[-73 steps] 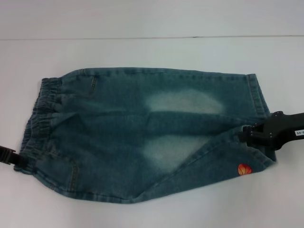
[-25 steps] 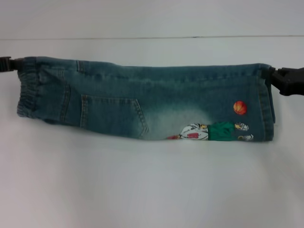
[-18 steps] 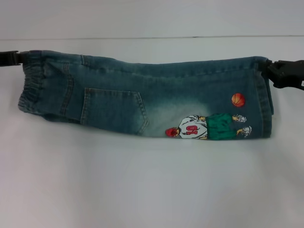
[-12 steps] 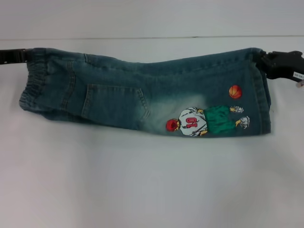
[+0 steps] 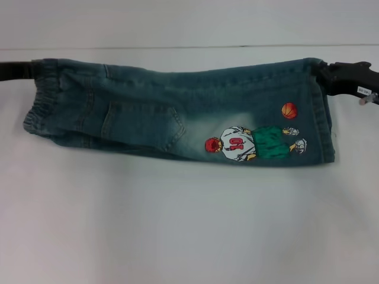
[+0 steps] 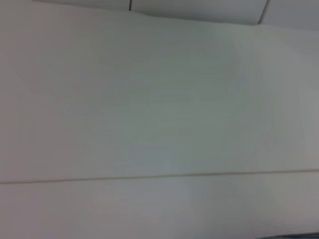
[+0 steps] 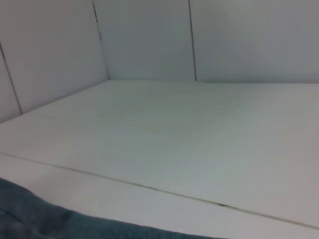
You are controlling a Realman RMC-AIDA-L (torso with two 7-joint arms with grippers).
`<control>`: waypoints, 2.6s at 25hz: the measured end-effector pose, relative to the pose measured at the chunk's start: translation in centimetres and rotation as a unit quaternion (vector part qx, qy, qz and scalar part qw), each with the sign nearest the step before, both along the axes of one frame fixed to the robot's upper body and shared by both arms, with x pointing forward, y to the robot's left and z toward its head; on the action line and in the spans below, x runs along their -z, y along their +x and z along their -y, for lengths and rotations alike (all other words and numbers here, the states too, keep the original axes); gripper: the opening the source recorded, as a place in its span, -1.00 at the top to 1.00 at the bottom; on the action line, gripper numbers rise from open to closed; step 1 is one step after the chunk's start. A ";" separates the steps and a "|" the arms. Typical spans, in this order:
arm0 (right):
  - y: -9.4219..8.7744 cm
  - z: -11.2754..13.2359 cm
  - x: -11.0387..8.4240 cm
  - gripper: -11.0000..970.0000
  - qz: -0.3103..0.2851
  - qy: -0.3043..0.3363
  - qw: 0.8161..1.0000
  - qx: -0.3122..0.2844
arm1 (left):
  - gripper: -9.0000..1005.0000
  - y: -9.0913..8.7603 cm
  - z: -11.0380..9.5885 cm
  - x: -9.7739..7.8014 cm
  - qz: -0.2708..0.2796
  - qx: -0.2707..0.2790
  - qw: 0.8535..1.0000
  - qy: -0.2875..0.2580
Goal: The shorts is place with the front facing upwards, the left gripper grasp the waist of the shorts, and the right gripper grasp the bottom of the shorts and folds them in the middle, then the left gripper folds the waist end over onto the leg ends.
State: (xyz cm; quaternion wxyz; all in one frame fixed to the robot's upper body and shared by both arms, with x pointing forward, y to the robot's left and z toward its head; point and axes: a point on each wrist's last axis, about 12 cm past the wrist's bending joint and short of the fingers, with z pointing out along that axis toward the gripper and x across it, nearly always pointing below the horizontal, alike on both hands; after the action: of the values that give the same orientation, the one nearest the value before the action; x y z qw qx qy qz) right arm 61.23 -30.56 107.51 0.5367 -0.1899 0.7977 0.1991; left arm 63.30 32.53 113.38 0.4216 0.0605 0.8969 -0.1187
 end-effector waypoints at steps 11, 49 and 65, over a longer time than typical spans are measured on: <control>0.9 -2.2 0.8 0.90 -0.030 -0.033 0.999 -0.011 | 0.78 0.4 1.5 1.1 -0.007 0.026 0.999 0.029; -2.0 0.6 -2.7 -0.84 -0.040 0.076 0.991 -0.103 | -0.79 -1.7 1.9 -0.2 0.027 0.109 0.993 -0.037; -9.2 0.9 -4.0 -0.83 -0.013 0.089 0.925 -0.370 | -0.79 -5.1 0.4 -0.4 0.011 0.207 0.972 -0.108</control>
State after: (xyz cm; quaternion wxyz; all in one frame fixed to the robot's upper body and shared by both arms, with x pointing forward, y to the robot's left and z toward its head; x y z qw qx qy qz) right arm 52.07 -31.43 111.52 0.4291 -0.4201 0.6565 0.4564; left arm 58.19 32.15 113.82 0.4017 0.2002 0.8421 -0.2991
